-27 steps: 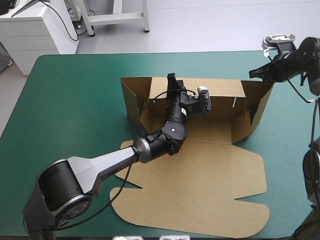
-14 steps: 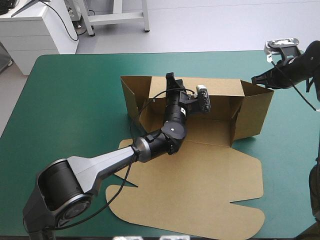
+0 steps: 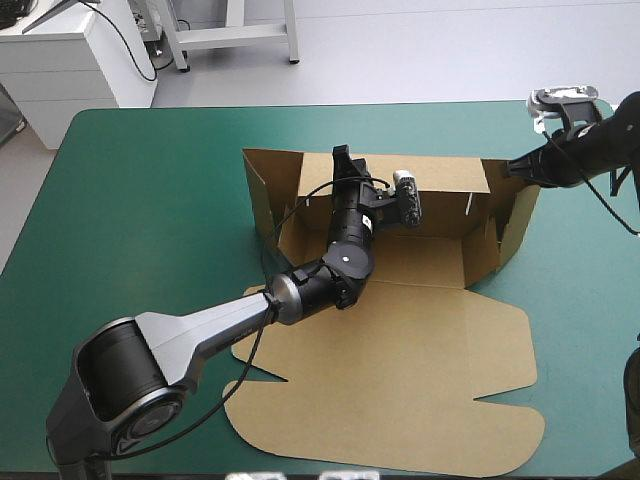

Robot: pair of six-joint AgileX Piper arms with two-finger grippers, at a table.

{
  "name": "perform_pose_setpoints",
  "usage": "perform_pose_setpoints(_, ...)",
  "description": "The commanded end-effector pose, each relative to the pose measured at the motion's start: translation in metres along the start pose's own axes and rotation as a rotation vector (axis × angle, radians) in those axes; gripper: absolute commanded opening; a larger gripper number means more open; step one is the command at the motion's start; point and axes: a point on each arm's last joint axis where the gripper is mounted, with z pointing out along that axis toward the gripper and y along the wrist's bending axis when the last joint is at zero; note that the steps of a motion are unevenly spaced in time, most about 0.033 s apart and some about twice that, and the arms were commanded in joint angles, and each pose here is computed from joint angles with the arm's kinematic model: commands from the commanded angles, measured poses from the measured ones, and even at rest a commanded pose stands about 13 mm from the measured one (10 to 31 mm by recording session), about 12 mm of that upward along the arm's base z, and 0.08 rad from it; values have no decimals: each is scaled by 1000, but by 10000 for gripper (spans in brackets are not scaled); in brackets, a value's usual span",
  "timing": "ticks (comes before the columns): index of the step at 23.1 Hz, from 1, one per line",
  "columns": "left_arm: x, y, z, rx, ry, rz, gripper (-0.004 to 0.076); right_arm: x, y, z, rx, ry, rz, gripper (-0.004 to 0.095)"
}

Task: Fold the box

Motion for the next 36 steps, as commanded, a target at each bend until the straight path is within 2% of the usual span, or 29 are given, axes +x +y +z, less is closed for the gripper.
perform_pose_setpoints(1,-1,23,-10,-24,-8,-127,-8,-19,10,-36,-3,-240,-1,-19)
perform_pose_setpoints(9,-1,23,-10,-25,-6,-127,-8,-44,-6,-8,23,-263,19,-20)
perform_pose_setpoints(12,-1,23,-10,-27,-7,-124,-8,-47,-17,14,49,-153,9,-19)
perform_pose_setpoints(17,-1,24,-10,-40,-5,-117,-8,-35,-22,17,102,-12,-21,-20)
perform_pose_setpoints(19,-1,24,-10,-40,-5,-117,-8,-31,-21,17,84,29,-27,-20)
perform_pose_setpoints(23,-1,24,-10,-39,-7,-117,-8,-32,-7,-1,0,-33,-4,-19)
perform_pose_setpoints(27,-1,24,-10,-39,-7,-117,-8,-29,-2,-19,21,-60,-18,-21)
perform_pose_setpoints(31,-1,24,-10,-40,-5,-117,-8,-4,0,-8,6,21,-52,-21)
perform_pose_setpoints(36,-1,24,-10,-36,-2,-123,-8,-3,6,-13,-26,-51,-38,-21)
